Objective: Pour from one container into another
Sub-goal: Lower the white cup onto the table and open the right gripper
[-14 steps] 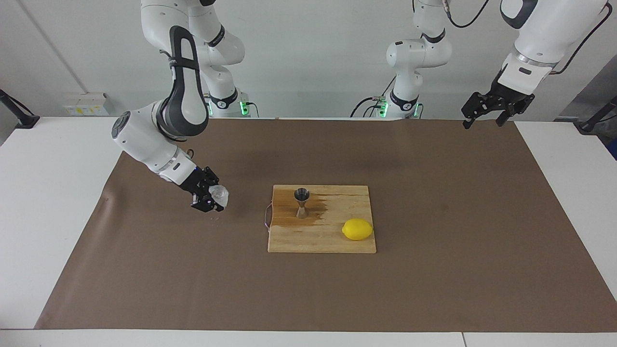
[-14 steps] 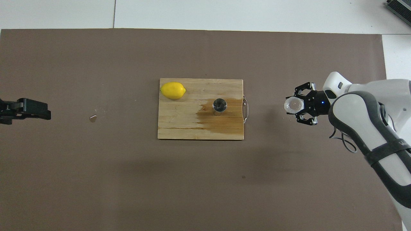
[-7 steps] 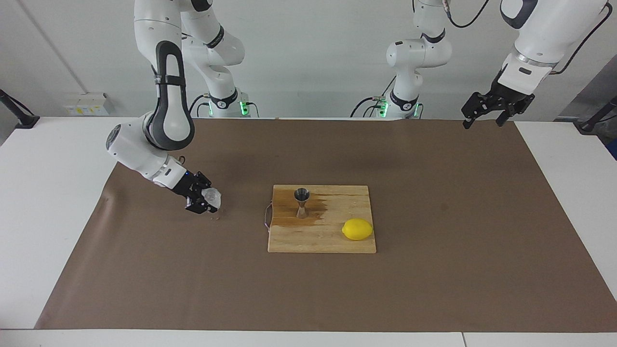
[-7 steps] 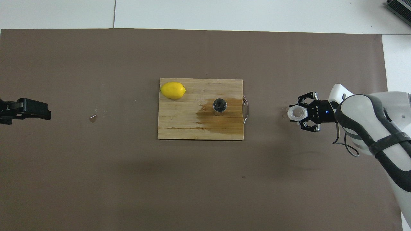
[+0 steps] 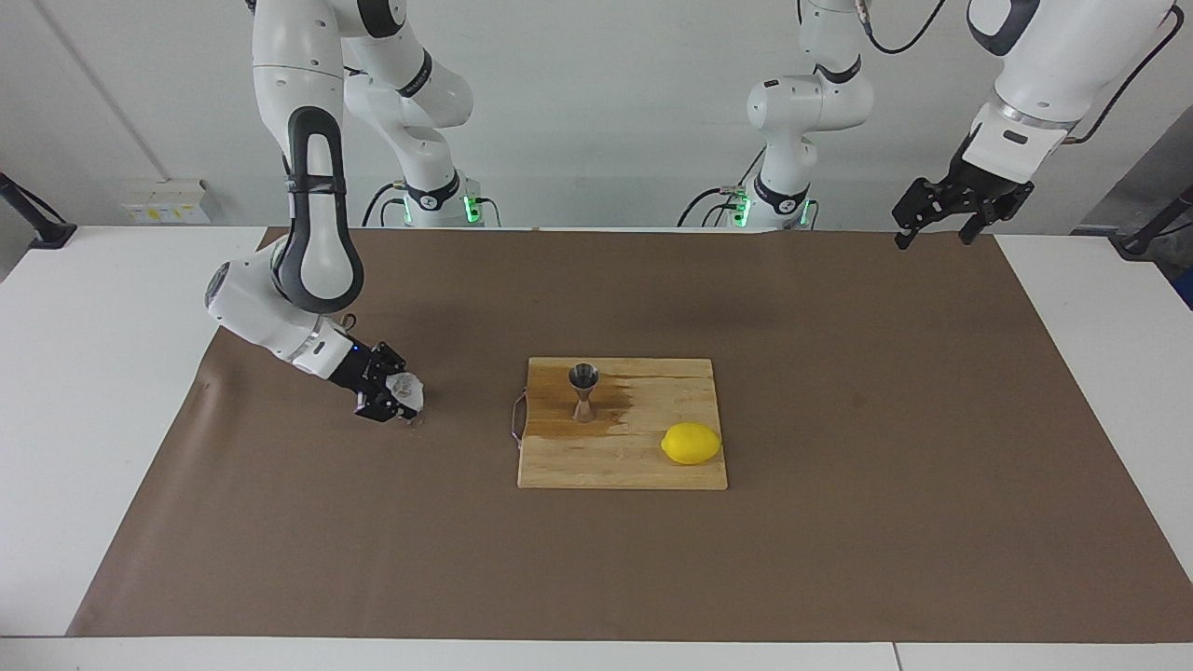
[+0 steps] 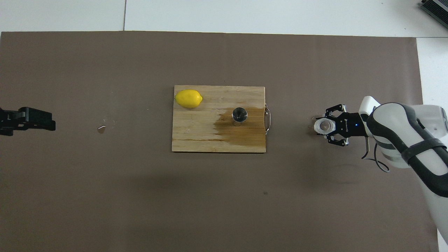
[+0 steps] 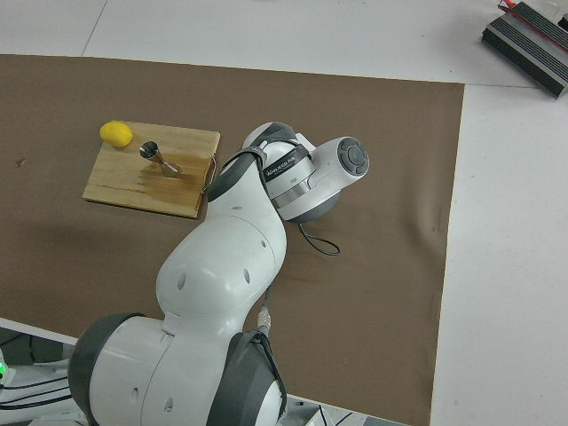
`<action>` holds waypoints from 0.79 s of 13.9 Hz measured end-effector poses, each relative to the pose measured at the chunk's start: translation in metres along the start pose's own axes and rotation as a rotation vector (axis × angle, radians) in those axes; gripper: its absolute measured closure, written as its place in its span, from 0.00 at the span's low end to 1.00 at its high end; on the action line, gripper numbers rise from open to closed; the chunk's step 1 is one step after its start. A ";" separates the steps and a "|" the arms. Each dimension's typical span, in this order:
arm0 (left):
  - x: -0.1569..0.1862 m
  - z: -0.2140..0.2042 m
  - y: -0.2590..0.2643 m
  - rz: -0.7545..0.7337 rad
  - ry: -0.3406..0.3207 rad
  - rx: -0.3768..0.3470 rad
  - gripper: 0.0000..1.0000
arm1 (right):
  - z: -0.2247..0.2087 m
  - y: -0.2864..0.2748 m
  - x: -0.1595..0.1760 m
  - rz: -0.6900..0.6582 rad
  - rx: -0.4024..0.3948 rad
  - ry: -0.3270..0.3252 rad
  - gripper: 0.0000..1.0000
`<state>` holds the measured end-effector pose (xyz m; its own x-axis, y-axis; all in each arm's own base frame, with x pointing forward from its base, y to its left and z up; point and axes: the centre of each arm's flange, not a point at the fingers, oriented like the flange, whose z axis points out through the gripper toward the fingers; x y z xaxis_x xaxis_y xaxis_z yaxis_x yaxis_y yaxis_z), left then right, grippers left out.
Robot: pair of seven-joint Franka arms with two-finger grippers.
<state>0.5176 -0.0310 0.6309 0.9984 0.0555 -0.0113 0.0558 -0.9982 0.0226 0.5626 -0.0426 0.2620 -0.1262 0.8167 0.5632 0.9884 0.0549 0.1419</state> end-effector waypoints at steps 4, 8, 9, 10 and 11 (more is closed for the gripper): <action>0.000 0.000 0.000 0.000 0.000 0.000 0.00 | -0.001 0.000 0.000 0.000 -0.002 -0.001 0.48; 0.000 0.000 0.000 0.000 0.000 0.000 0.00 | -0.003 0.005 0.005 0.014 -0.010 -0.002 0.11; 0.000 0.000 0.000 0.000 0.000 0.000 0.00 | -0.006 0.008 0.011 0.027 -0.015 -0.002 0.01; 0.000 0.000 0.000 0.000 0.000 0.000 0.00 | -0.008 0.011 0.018 0.042 -0.020 -0.001 0.00; 0.000 0.000 0.000 0.000 0.000 0.000 0.00 | -0.011 0.014 0.028 0.060 -0.026 -0.001 0.00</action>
<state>0.5175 -0.0310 0.6309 0.9984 0.0555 -0.0113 0.0558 -0.9982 0.0226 0.5722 -0.0250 0.2889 -0.0665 0.8183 0.5709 0.9916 -0.0096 0.1293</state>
